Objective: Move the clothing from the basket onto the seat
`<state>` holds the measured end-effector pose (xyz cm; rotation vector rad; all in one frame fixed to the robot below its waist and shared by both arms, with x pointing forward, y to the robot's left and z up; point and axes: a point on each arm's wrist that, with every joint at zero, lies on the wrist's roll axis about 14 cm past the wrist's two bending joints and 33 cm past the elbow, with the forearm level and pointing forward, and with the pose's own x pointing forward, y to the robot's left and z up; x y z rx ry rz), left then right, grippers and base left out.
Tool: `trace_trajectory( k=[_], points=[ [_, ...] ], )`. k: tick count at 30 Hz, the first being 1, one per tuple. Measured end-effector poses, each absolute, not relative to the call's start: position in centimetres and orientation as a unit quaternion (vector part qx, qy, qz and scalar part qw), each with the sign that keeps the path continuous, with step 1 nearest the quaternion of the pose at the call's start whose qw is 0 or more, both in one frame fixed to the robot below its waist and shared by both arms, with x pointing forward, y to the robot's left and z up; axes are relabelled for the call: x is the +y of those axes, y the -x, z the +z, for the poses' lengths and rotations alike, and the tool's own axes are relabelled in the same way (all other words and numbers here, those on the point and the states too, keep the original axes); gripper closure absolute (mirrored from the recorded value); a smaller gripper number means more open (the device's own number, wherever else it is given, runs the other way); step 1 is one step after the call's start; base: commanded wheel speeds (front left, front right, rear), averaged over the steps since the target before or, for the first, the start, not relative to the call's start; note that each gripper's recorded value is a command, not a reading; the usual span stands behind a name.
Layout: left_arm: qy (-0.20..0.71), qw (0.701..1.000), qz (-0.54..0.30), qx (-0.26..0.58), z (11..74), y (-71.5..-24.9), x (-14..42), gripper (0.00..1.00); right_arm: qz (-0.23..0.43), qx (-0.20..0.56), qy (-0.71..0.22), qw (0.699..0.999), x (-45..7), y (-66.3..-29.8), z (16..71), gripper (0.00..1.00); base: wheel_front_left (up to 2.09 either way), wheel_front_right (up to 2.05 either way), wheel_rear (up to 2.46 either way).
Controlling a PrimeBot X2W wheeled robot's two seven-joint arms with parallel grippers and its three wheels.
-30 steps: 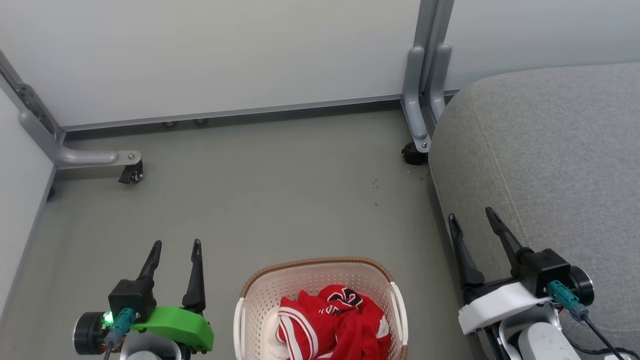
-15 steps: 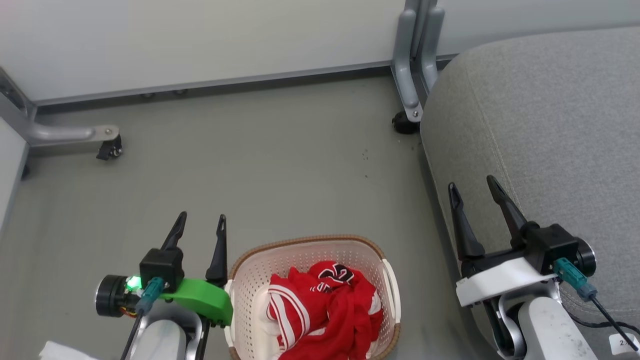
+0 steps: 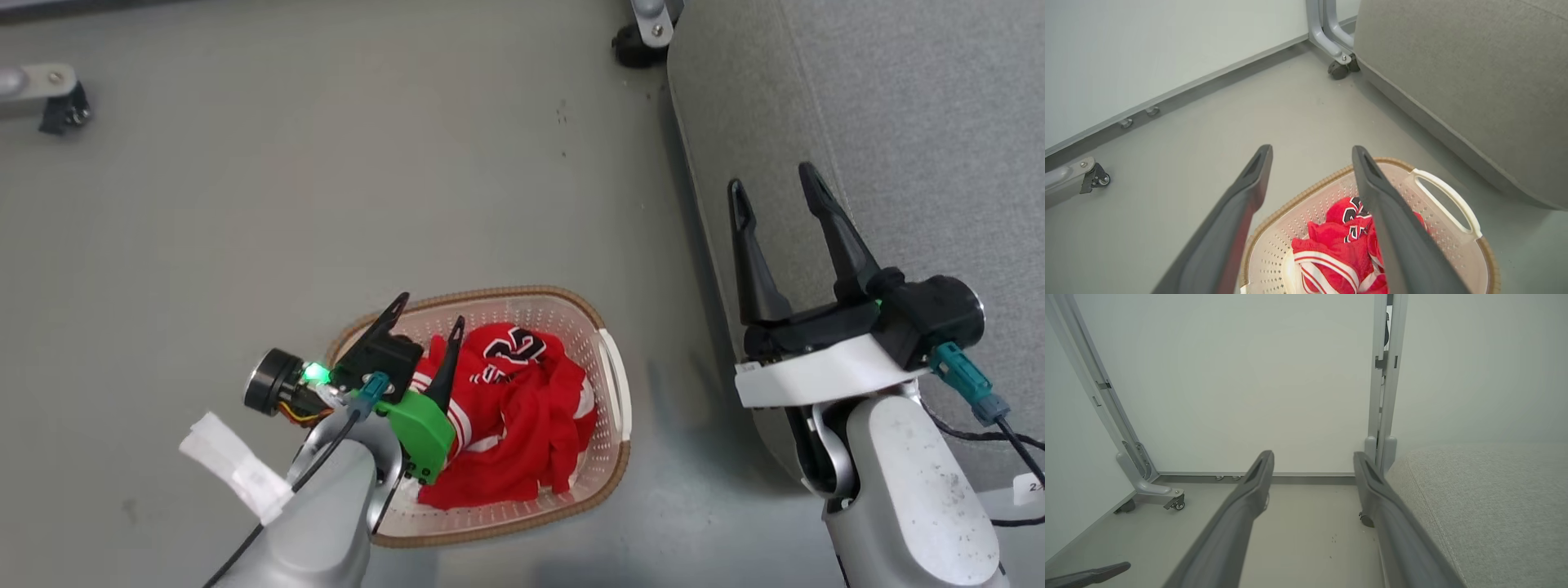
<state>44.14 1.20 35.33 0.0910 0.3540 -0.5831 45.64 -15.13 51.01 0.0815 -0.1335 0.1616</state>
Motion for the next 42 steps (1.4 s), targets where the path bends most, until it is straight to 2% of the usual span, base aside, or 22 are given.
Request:
trace_trajectory(
  k=[16, 32, 40, 41, 42],
  points=[
    [-0.124, 0.84, -0.397, 0.347, 19.1, -43.2, -2.7, 0.0, 0.071, -0.009, -0.056, 0.996, -16.2, -50.5, 43.2, 0.0, 0.0, 0.0, 0.0],
    [-0.133, 0.783, -0.408, 0.45, 7.8, -40.6, -3.1, 0.0, 0.041, 0.089, -0.056, 0.994, -18.4, -49.9, 34.3, 0.0, 0.0, 0.0, 0.0],
    [-0.14, 0.761, -0.408, 0.484, 4.7, -39.4, -3.2, 0.0, 0.032, 0.116, -0.049, 0.991, -19.2, -49.4, 32.1, 0.0, 0.0, 0.0, 0.0],
    [-0.138, 0.759, -0.406, 0.49, 4.5, -39.2, -3.3, 0.67, 0.031, 0.118, -0.048, 0.991, -19.3, -49.3, 31.9, 0.0, 0.0, 0.0, 0.0],
    [-0.137, 0.758, -0.406, 0.491, 4.3, -39.1, -3.3, 1.0, 0.031, 0.12, -0.047, 0.991, -19.3, -49.3, 31.9, 0.0, 0.0, 0.0, 0.0]
  ],
)
